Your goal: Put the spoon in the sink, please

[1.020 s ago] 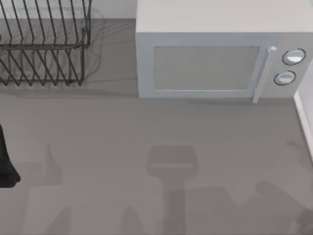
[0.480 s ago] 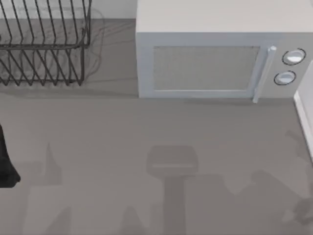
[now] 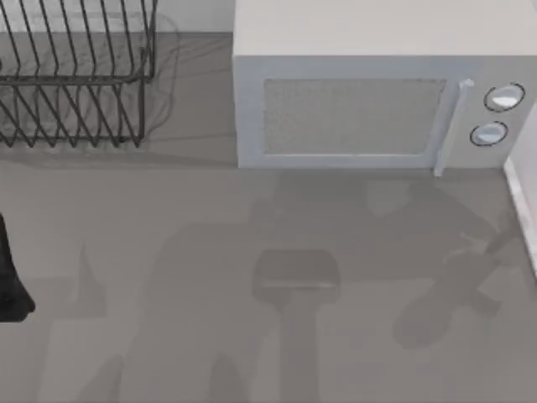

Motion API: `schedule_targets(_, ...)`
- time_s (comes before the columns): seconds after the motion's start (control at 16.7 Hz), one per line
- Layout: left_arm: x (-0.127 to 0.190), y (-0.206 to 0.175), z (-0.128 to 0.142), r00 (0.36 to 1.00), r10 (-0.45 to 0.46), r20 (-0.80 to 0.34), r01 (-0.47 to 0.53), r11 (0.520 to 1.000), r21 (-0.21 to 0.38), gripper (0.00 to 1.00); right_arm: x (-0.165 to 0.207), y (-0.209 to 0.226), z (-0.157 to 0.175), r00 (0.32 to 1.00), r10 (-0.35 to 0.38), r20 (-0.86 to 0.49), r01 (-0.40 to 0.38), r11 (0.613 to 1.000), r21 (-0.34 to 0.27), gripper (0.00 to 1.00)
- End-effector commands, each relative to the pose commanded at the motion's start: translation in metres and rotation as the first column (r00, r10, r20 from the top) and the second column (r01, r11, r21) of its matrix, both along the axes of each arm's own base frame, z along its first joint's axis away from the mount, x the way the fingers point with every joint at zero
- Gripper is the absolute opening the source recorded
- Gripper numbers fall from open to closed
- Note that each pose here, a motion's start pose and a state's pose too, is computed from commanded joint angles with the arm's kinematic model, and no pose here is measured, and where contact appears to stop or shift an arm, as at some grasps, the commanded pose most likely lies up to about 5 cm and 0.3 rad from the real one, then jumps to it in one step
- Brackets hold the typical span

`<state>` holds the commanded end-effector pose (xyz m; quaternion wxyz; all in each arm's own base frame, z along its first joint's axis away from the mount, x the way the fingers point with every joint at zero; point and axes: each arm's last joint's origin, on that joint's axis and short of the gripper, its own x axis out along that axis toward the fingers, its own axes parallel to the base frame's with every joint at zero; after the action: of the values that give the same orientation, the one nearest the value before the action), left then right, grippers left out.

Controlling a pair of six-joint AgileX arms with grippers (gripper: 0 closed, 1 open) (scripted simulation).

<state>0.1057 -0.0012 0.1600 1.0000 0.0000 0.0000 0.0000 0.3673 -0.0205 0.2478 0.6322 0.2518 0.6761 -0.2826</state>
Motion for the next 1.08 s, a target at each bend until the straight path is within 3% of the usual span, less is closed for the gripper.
schedule_targets(0.24,0.000,0.000,0.000,1.000,0.000,0.000,0.000,1.000,0.000,1.00,0.069,-0.018,-0.003,1.000,-0.001,0.024,0.001,1.000,0.002,0.00)
schedule_targets(0.48,0.000,0.000,0.000,1.000,0.000,0.000,0.000,1.000,0.000,1.00,0.109,-0.035,-0.018,0.998,0.005,0.063,-0.005,1.000,0.002,0.00)
schedule_targets(1.08,0.000,0.000,0.000,1.000,0.000,0.000,0.000,1.000,0.000,1.00,0.131,-0.052,-0.045,0.995,0.021,0.096,-0.021,1.000,0.003,0.00)
